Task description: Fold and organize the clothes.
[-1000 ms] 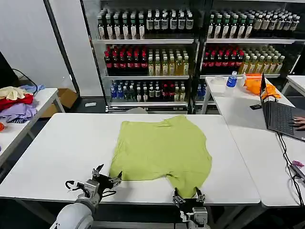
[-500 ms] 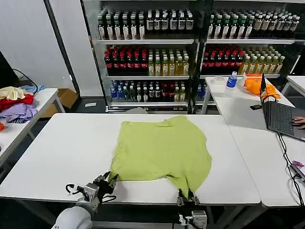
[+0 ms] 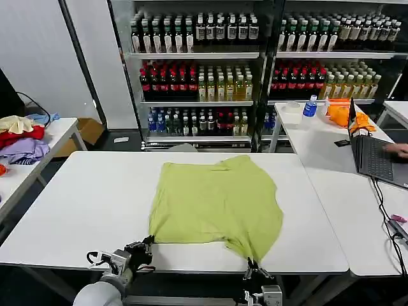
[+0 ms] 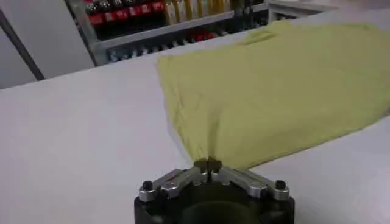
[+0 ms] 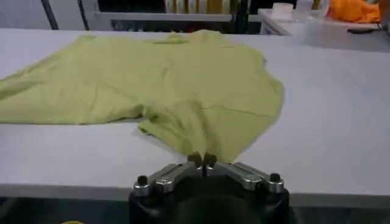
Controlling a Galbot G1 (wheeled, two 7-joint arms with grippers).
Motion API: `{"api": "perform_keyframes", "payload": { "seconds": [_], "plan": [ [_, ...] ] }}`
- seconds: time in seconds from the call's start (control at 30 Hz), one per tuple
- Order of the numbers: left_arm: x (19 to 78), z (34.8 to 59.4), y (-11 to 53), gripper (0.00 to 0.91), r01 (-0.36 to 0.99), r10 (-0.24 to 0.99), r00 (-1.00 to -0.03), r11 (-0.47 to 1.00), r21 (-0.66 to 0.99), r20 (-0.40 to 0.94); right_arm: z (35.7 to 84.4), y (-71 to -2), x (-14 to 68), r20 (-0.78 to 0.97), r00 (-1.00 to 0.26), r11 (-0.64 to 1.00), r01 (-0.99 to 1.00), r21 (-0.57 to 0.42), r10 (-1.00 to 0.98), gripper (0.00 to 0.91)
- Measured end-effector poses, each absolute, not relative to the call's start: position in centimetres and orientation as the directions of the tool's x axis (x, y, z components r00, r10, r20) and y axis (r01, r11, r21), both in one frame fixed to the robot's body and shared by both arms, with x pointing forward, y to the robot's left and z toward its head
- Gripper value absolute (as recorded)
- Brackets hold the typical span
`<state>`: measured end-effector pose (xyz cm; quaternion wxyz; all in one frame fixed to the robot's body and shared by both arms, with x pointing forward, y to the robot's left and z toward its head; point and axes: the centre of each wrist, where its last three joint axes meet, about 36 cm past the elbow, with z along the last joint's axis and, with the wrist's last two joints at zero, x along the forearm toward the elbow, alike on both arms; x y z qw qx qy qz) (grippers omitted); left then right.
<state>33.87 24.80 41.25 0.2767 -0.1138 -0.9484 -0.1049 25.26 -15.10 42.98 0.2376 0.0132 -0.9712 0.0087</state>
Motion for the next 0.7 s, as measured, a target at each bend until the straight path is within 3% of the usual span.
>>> {"api": "perform_keyframes", "payload": {
  "seconds": [0.33,0.7],
  "plan": [
    [32.8,44.7,25.0,0.020,0.263,0.182,-0.854,0.959,0.103,0.488,45.7,-17.6,24.8,0.353,-0.936,1.000,-0.014,-0.020,-0.006,0.000],
    [34.0,45.5,25.0,0.020,0.274,0.208,-0.866,0.958,0.085,0.455,45.8,-19.9,27.1,0.270,-0.963,0.997,-0.029,-0.073,-0.008,0.000]
  ]
}}
